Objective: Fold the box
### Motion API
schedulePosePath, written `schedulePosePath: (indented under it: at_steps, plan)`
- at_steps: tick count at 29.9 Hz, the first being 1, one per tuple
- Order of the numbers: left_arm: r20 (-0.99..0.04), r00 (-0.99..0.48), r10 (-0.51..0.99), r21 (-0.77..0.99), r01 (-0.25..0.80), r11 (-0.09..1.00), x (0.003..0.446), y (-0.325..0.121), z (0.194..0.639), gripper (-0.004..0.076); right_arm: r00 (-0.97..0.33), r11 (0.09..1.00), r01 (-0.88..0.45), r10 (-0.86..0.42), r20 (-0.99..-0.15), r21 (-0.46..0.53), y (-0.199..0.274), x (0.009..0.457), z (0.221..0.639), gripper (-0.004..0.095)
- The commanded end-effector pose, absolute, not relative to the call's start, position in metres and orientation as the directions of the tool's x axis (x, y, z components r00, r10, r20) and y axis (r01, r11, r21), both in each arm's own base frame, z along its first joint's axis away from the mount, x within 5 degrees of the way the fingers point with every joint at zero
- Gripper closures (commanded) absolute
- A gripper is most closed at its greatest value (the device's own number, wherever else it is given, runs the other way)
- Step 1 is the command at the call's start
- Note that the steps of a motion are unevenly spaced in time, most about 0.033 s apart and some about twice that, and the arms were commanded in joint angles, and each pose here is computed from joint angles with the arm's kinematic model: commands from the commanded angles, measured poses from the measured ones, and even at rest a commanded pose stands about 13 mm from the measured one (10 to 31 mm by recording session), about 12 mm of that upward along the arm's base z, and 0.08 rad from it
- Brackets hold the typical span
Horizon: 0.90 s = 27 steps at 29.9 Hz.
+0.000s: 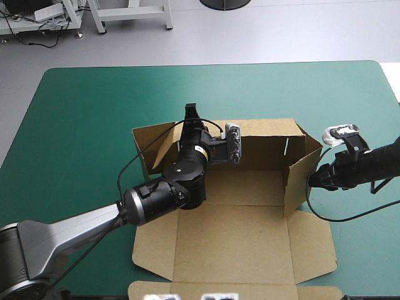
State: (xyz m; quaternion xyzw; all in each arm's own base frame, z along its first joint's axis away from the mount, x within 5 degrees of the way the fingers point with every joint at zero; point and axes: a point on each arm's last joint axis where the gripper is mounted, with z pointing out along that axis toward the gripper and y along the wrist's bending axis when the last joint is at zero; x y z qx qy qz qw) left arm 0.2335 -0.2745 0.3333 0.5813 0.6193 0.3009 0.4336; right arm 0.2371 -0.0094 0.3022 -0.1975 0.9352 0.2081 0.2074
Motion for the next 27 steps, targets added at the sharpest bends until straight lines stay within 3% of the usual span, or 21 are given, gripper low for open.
schedulePosePath:
  at_steps: [1, 16, 24, 27]
  plan:
    - [-0.237, 0.083, 0.968, 0.903, 0.386, 0.188, 0.229, -0.27, 0.361, 0.0729, -0.802, 0.826, -0.483, -0.285, -0.524, 0.29, -0.006, 0.235, 0.316, 0.0548]
    - [-0.262, 0.147, 0.954, 0.9, 0.394, 0.186, 0.228, -0.276, 0.362, 0.0729, -0.661, 0.788, -0.586, -0.33, -0.674, 0.188, -0.003, 0.245, 0.324, 0.0548]
    - [-0.26, 0.154, 0.953, 0.896, 0.406, 0.178, 0.231, -0.283, 0.352, 0.0729, -0.618, 0.777, -0.609, -0.34, -0.709, 0.158, -0.002, 0.248, 0.326, 0.0548]
    - [-0.212, 0.136, 0.968, 0.899, 0.415, 0.139, 0.236, -0.288, 0.339, 0.0729, -0.616, 0.778, -0.609, -0.342, -0.709, 0.154, -0.002, 0.248, 0.326, 0.0548]
